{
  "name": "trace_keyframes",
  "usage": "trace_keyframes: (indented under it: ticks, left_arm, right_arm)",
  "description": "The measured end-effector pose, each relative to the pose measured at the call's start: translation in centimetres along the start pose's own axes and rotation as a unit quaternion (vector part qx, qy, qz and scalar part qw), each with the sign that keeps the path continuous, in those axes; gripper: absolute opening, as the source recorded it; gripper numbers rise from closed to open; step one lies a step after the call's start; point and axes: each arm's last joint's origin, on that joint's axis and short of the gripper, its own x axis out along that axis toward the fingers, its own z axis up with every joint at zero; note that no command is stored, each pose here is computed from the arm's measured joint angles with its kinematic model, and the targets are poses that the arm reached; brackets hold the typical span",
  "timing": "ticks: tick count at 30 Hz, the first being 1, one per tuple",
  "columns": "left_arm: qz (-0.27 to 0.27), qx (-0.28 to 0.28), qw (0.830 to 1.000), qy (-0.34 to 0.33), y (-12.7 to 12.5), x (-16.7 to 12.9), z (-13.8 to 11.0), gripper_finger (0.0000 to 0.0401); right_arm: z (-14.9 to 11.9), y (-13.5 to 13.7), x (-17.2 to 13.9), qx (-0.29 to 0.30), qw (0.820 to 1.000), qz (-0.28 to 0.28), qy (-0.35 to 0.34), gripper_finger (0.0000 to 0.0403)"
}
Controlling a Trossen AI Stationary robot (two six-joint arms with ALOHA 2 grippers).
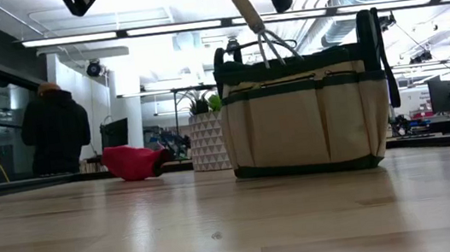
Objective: Pick & Place Garden tools in Gardening bag
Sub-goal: Put the brown hand rake into the gardening bag
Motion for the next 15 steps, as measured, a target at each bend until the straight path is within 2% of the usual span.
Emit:
trace_keyframes:
  ticks: [15]
  left_arm:
    - [0.005,-0.009,1.000,-0.002,0.0,0.0,0.0,0.0101]
  right_arm:
    - [0.4,-2.3,1.0,-0.003,1.000,0.011,0.018,0.0056]
